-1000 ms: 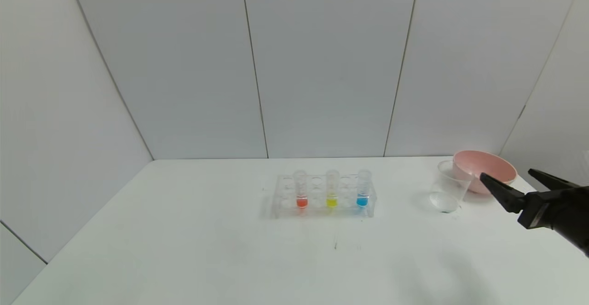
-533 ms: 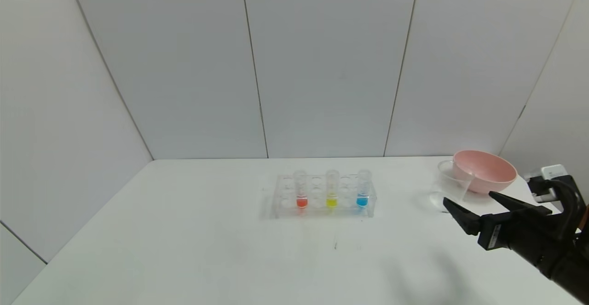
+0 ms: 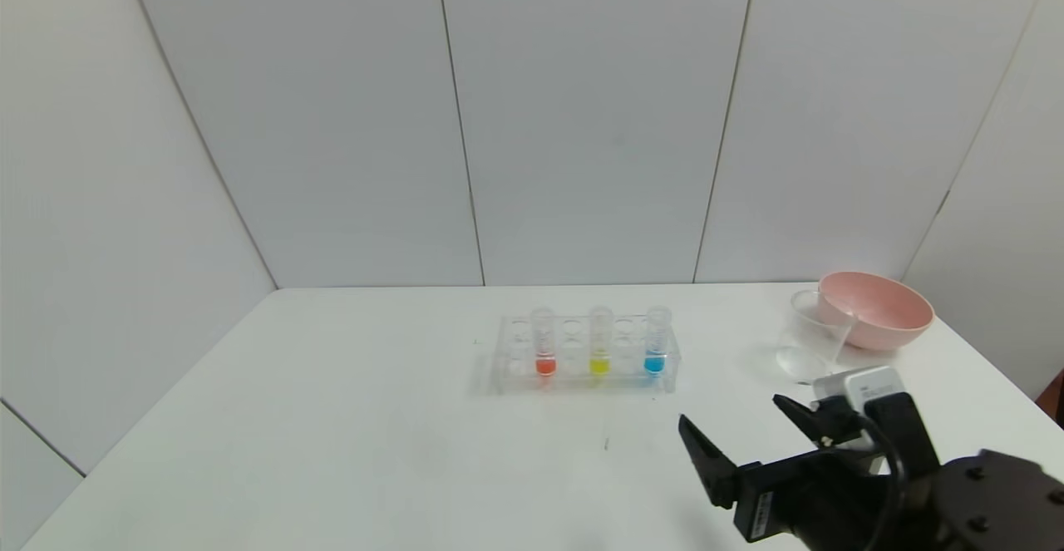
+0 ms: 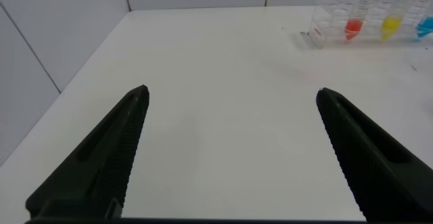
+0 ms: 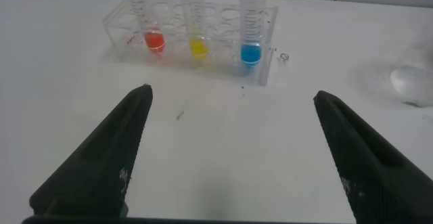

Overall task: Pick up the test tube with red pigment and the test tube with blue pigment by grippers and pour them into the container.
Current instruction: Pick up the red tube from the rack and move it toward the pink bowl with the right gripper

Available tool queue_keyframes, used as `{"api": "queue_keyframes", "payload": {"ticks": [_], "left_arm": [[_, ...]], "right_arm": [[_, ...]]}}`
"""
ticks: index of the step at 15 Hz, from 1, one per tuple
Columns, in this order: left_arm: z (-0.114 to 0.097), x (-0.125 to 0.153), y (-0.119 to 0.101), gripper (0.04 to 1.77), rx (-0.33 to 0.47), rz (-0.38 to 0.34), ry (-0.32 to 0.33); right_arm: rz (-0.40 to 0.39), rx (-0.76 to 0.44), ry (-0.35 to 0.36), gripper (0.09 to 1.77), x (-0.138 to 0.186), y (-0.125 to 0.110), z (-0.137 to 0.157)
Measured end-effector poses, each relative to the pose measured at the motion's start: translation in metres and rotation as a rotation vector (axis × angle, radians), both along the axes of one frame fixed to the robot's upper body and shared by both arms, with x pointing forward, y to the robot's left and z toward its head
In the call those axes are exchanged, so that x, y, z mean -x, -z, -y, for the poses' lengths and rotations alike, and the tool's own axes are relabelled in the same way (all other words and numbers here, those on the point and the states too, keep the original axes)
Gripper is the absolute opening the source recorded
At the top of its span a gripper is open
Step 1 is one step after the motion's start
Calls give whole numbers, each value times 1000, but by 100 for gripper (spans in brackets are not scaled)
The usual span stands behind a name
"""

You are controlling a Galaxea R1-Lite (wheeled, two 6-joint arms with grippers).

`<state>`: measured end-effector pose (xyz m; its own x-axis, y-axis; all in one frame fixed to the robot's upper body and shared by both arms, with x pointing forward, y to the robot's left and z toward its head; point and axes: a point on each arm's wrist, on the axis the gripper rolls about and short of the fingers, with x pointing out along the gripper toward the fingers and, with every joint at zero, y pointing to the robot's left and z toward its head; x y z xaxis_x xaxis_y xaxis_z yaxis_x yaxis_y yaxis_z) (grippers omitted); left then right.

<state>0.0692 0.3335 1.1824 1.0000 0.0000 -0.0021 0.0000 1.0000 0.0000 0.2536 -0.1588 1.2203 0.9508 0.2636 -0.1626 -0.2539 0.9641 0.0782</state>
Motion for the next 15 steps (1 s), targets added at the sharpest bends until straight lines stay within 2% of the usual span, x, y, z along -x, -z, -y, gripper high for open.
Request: {"api": "queue_keyframes", "payload": {"ticks": [4, 8, 15], "left_arm": [[0, 0, 0, 176, 0, 0, 0], [0, 0, 0, 176, 0, 0, 0], [0, 0, 0, 176, 0, 0, 0]], "right_arm": [[-18, -23, -34, 171, 3, 19, -47], [-33, -16, -85, 171, -5, 33, -69], [52, 25, -163, 171, -40, 33, -119]]}}
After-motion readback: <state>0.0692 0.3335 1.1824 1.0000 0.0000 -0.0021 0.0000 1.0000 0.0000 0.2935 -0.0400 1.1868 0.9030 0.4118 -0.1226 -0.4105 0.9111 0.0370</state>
